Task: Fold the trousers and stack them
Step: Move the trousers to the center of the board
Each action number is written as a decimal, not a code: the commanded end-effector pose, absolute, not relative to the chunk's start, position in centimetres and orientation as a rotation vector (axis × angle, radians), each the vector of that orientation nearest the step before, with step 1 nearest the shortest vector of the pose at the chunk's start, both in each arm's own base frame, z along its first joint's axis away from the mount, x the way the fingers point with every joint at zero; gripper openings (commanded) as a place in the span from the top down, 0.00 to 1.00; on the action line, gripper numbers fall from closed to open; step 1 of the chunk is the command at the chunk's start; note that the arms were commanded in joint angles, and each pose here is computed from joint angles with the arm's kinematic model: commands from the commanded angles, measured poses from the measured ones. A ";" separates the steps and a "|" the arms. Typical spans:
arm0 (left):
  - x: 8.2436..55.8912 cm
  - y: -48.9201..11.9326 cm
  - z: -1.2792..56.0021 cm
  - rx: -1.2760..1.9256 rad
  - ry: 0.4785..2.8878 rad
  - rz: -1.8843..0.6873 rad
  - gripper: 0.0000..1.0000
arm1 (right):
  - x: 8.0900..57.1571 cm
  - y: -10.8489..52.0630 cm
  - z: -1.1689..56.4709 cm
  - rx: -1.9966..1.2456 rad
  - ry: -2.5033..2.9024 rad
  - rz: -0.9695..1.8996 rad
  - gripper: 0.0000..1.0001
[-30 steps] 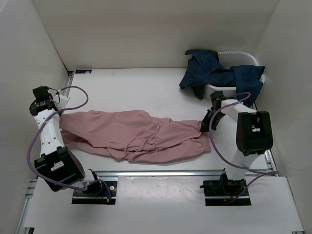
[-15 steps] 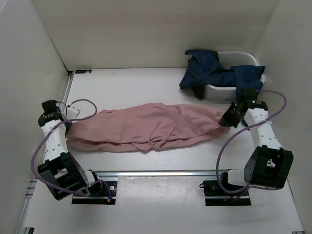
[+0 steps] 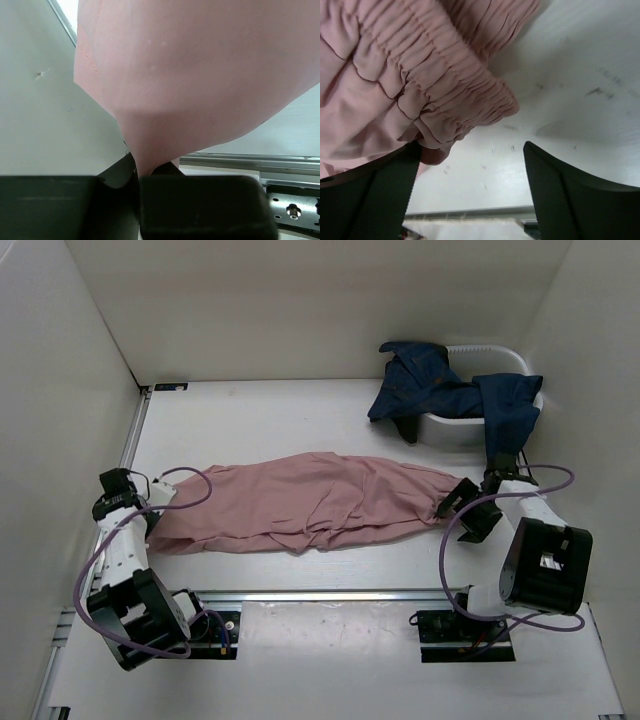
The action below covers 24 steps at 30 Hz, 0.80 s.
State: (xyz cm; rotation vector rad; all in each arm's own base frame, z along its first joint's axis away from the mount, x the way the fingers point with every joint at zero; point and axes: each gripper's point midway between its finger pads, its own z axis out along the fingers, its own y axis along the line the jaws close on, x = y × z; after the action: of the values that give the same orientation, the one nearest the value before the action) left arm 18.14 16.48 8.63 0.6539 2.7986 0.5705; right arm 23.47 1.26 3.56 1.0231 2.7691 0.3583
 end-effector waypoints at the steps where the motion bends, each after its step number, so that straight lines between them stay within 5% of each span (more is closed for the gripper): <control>1: 18.7 17.1 10.0 0.641 2.749 0.641 0.86 | 25.8 -1.1 4.2 1.063 2.611 0.298 0.11; 11: 19.7 18.0 10.6 0.589 2.742 0.676 0.86 | 27.3 -1.2 0.2 1.333 2.545 0.407 0.12; 14: 21.1 18.5 12.1 0.560 2.680 0.707 0.86 | 28.3 -0.8 -0.4 1.332 2.531 0.470 0.36; 15: 21.5 18.4 12.2 0.549 2.673 0.688 0.86 | 28.9 -0.9 -0.5 1.338 2.511 0.475 0.62; 17: 22.9 18.7 13.7 0.525 2.618 0.696 0.86 | 28.6 -1.3 -0.6 1.390 2.491 0.487 0.93; 18: 23.5 19.0 14.5 0.518 2.595 0.714 0.86 | 28.5 -1.8 -0.6 1.410 2.477 0.483 1.00; 24: 28.7 21.4 25.3 0.453 2.338 0.864 0.86 | 29.6 -8.7 10.0 1.264 2.252 0.273 1.00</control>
State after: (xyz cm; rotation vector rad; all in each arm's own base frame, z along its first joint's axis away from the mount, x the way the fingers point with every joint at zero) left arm 25.27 19.97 17.63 0.5211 2.5633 0.7455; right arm 28.12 -4.09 3.25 1.4134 2.3914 0.4828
